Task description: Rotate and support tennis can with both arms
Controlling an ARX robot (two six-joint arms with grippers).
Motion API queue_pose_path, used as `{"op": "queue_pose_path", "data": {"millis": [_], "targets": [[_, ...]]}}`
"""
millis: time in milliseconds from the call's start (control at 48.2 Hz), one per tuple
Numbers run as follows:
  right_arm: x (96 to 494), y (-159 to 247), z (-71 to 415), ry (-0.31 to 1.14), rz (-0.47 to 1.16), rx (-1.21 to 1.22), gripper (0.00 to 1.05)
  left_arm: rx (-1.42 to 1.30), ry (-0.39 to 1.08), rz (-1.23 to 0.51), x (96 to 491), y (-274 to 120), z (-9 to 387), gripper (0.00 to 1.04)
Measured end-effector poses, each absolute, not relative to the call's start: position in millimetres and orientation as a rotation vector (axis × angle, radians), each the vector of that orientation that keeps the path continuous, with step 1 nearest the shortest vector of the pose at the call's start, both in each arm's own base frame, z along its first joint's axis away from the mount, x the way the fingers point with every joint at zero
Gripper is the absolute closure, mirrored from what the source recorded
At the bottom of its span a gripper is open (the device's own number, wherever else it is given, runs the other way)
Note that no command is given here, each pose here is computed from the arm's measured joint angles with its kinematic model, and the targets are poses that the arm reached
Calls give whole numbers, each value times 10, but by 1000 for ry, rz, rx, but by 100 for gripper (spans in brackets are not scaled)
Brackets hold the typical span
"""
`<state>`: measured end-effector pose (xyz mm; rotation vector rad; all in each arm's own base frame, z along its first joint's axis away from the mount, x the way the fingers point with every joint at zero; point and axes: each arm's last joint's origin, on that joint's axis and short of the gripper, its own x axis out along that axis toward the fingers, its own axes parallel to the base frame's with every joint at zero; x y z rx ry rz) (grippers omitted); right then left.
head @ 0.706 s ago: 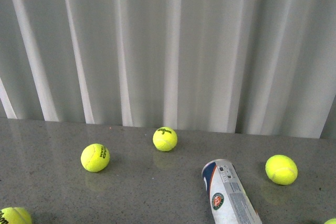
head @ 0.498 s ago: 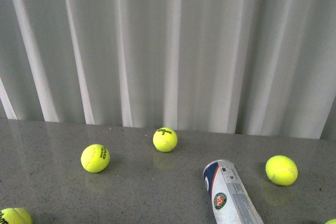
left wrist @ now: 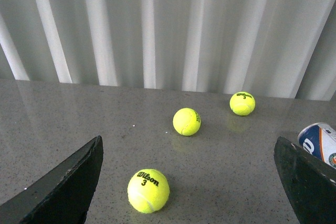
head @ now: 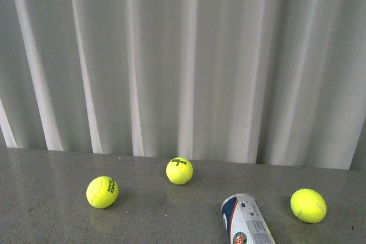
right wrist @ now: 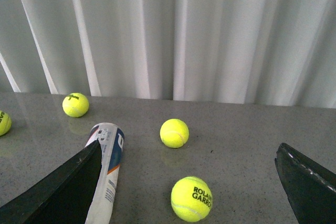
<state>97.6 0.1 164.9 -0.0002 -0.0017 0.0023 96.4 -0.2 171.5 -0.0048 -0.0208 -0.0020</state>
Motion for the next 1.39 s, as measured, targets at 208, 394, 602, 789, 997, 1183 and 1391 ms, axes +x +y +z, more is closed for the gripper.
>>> {"op": "queue_pose_path", "data": {"millis": [208, 394, 602, 789, 997, 1183, 1391], "targets": [[976, 1, 1649, -2, 2, 0, 7, -5, -21, -2, 964, -2, 1715, 7], [976, 1, 1649, -2, 2, 0, 7, -5, -21, -2, 964, -2, 1715, 7], [976, 1, 1649, -2, 2, 0, 7, -5, -21, -2, 964, -2, 1715, 7], [976, 1, 1649, -2, 2, 0, 7, -5, -21, -2, 964, -2, 1715, 7], [976, 1, 1649, -2, 2, 0, 7, -5, -21, -2, 964, -2, 1715, 7], [1005, -12, 1671, 197, 48, 47, 7, -5, -21, -2, 964, -2, 1715, 7], [1884, 42, 2093, 486, 82, 153, 7, -5, -22, -2, 964, -2, 1716, 7]]}}
